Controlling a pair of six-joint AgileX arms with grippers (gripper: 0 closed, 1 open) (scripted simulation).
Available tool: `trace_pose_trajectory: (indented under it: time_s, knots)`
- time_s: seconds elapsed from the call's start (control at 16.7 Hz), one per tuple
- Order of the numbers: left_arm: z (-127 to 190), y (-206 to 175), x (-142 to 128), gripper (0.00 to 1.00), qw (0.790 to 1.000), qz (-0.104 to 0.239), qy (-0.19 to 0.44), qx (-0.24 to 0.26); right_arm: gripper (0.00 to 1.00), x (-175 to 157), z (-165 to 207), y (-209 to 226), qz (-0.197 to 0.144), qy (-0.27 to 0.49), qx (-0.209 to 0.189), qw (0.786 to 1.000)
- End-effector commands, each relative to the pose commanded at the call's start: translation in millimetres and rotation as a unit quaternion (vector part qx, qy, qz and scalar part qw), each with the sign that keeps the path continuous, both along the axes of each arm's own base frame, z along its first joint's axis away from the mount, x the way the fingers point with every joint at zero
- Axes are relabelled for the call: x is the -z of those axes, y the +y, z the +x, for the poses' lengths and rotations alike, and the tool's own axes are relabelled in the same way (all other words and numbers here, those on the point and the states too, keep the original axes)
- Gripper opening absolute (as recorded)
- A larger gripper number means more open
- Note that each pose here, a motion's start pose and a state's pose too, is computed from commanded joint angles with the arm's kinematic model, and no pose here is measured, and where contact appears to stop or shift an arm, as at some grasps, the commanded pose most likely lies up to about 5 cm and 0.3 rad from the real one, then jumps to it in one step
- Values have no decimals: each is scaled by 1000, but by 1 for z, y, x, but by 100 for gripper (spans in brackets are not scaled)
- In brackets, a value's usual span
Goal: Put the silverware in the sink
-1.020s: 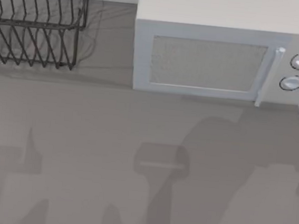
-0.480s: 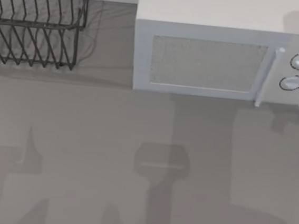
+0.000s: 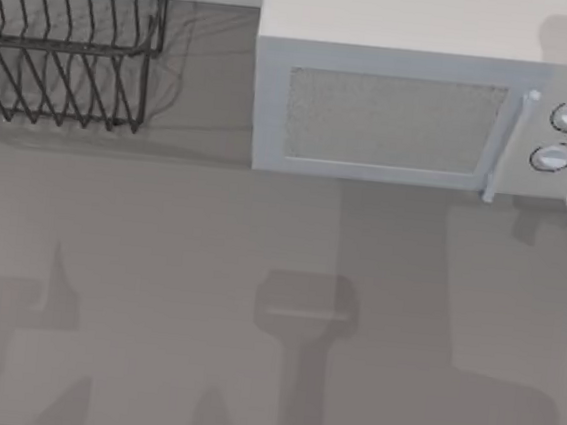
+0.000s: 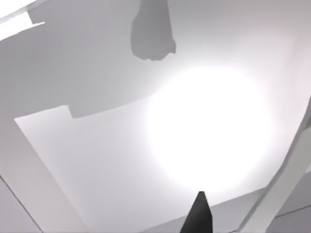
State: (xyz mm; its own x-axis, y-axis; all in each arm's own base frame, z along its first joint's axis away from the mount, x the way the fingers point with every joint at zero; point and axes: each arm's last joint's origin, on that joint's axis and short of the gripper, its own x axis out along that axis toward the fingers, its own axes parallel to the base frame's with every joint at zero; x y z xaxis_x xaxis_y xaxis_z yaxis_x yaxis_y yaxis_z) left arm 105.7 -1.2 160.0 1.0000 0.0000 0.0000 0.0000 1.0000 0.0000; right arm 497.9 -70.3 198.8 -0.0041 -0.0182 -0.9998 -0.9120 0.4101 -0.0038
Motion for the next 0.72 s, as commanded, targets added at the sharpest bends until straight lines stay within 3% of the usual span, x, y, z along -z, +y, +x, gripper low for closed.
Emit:
trace_pose_trajectory:
  time_s: [0.72]
  knots:
    - [0, 0, 0, 100, 1000, 0, 0, 0, 0, 39, 2, -1, 0, -1, 0, 1000]
